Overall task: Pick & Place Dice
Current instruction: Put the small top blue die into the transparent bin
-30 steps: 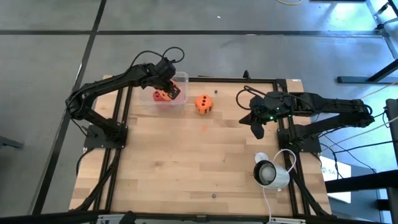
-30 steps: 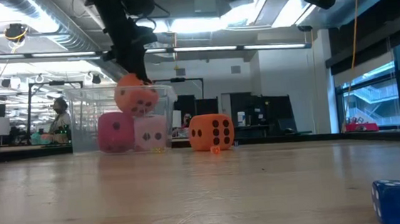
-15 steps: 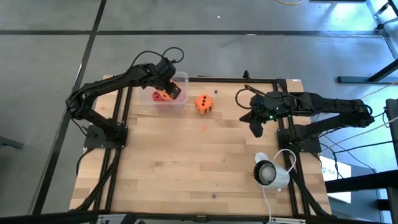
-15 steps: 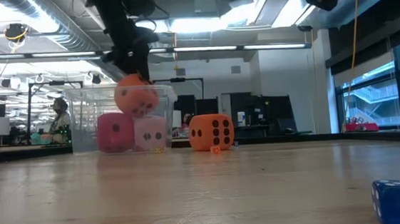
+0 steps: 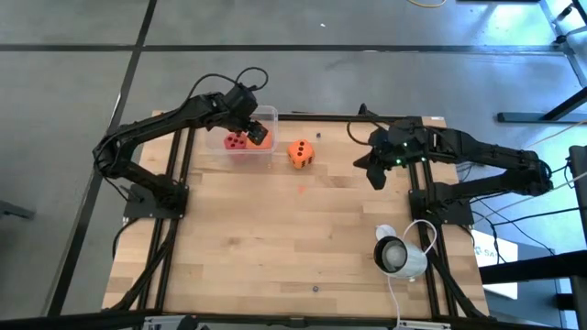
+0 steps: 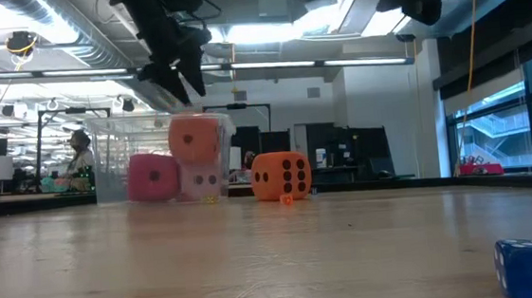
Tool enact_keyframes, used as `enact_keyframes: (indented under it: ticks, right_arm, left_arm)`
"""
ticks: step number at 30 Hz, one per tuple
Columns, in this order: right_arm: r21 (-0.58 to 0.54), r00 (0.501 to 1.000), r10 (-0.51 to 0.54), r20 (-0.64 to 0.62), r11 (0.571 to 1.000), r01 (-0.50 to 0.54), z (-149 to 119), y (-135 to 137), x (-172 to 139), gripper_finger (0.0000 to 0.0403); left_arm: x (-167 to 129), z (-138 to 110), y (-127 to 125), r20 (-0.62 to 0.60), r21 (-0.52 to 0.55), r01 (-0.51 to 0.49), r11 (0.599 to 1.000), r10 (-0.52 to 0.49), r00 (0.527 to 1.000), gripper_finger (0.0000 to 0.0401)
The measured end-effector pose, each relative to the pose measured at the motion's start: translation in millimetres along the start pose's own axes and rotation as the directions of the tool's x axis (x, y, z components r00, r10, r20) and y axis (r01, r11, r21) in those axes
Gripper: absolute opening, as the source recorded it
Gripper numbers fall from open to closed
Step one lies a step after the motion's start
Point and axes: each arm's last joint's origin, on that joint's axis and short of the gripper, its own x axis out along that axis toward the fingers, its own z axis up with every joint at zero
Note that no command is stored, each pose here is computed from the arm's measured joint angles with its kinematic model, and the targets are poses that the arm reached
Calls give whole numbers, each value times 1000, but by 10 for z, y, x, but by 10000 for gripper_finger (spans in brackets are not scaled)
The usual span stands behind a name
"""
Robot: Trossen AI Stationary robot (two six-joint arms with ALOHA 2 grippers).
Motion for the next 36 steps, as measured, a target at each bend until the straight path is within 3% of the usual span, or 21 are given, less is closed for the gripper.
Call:
enact_keyframes:
  ticks: [5,9,12,17,22,26,30,36]
  right_arm:
    - [49,1000,4,8,999,-4,-91,-243,49,0]
    - [62,988,134,82,988,-139,-177,-391,61,0]
    - [67,974,157,163,983,-170,-210,-529,54,0]
    - [140,977,32,209,988,-63,-255,-902,259,0]
    - [205,962,-1,273,977,-58,-223,-1209,645,0]
    - [290,946,-114,303,957,23,-114,-1407,990,0]
    - [363,947,-229,223,922,138,11,-1573,1308,0]
    - [391,968,-241,75,900,193,347,-1681,1644,9]
  left_arm:
    - [-219,-4,33,72,-32,-10,999,12,997,221]
    - [-394,-20,58,125,-54,-2,999,9,992,221]
    - [-500,-31,72,155,-64,10,998,0,988,221]
    - [-550,-39,80,170,-90,17,996,-2,985,221]
    - [-550,-40,76,170,-100,21,995,-4,985,221]
    - [-550,-40,75,169,-125,27,992,-5,986,221]
    - [-550,-42,70,166,-130,38,991,-16,986,221]
    - [-554,-52,35,162,-119,54,991,-35,986,221]
